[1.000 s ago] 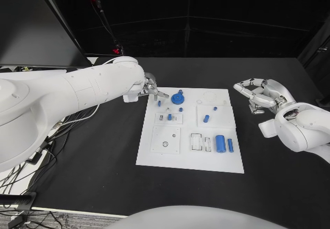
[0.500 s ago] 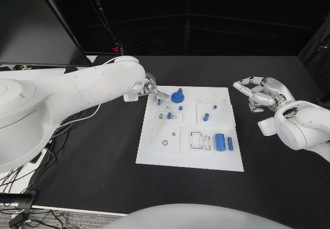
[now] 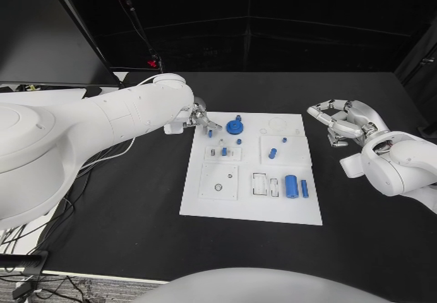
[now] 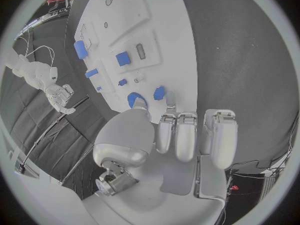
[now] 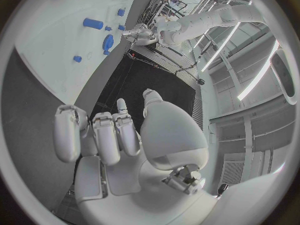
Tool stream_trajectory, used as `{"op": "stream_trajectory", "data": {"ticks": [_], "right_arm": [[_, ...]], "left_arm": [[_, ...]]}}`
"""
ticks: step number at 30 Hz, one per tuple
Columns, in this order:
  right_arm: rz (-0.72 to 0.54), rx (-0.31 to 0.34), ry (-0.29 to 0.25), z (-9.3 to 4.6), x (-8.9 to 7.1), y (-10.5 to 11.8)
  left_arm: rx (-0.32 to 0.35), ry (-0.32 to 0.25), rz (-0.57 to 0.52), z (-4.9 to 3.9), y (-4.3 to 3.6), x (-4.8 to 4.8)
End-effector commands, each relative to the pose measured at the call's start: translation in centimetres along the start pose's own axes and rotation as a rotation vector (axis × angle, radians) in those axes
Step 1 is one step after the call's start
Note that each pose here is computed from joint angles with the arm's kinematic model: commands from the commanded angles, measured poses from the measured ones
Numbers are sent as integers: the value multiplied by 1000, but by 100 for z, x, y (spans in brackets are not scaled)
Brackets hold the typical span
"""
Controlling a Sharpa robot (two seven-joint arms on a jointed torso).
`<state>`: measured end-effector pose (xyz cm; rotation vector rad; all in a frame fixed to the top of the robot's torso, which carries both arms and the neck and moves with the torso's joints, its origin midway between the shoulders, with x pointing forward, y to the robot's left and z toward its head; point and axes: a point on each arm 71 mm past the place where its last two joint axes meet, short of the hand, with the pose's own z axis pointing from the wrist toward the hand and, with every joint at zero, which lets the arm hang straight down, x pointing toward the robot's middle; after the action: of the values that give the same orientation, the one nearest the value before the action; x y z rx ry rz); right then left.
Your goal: Assemble the parts on the task board
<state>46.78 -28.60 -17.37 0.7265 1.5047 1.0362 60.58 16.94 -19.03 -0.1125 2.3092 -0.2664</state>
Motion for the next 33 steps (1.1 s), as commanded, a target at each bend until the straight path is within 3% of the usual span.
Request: {"op": "stream_trajectory", "data": {"ticks": [1,33], "right_arm": [[2,-9,6,4,9,15],[1,-1,3,0,2,8]], "left_arm": [[1,20,12,-1,-4,6],[16,43,21,17,-59,54]]}}
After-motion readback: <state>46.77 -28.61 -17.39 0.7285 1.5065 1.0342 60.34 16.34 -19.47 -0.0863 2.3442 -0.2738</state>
